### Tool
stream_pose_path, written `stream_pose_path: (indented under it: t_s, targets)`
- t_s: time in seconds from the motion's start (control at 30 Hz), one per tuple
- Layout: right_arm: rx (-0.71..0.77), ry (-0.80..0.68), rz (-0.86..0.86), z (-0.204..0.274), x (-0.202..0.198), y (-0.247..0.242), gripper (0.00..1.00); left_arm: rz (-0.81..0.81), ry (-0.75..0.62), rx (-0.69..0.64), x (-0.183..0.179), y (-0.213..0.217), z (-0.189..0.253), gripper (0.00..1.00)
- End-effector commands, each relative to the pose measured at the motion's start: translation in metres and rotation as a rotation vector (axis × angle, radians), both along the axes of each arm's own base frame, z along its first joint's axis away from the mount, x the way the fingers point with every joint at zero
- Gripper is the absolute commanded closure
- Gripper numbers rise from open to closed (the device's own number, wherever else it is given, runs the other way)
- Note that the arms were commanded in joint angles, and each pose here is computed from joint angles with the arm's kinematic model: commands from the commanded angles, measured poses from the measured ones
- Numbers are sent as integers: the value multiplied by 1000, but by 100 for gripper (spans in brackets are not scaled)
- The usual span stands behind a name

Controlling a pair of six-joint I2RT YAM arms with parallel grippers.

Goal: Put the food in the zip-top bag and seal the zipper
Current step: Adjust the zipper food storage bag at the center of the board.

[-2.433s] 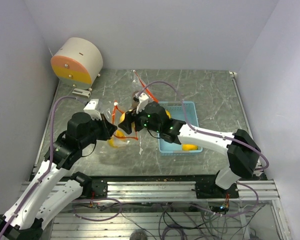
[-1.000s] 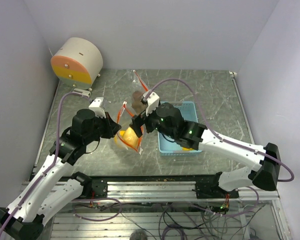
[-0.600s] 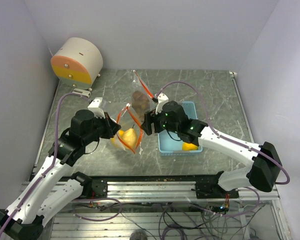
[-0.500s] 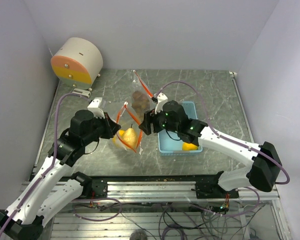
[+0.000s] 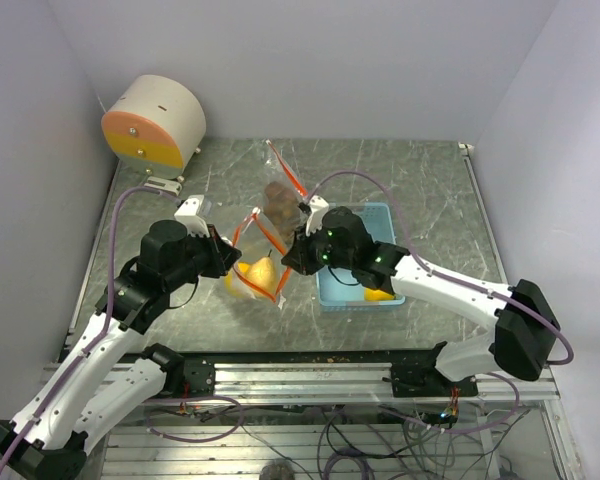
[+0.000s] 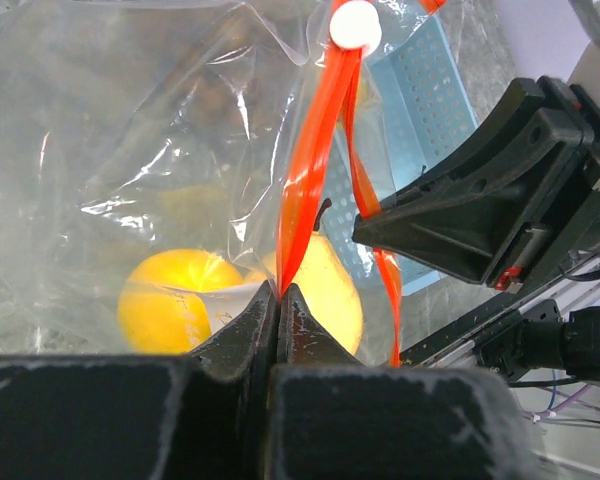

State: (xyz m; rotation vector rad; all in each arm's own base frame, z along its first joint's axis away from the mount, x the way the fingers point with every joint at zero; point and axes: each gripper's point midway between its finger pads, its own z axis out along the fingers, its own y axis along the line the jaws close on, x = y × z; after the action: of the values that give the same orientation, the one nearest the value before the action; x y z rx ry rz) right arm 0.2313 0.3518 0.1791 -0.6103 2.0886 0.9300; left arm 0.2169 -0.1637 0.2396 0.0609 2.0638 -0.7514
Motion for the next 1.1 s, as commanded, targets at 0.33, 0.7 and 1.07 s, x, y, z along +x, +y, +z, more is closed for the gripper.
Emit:
stream_pose_path:
  t_s: [0.33, 0.7, 1.07]
  targets:
    - [-71, -163, -147, 115, 72, -24, 97, 139, 92, 198, -8, 43, -15, 93]
    - [-57, -123, -28, 85, 59, -30, 75, 162, 11, 163, -6, 46, 19, 93]
    - [-187, -145, -386, 62, 77, -100, 3, 123, 57, 137, 13, 23, -17, 93]
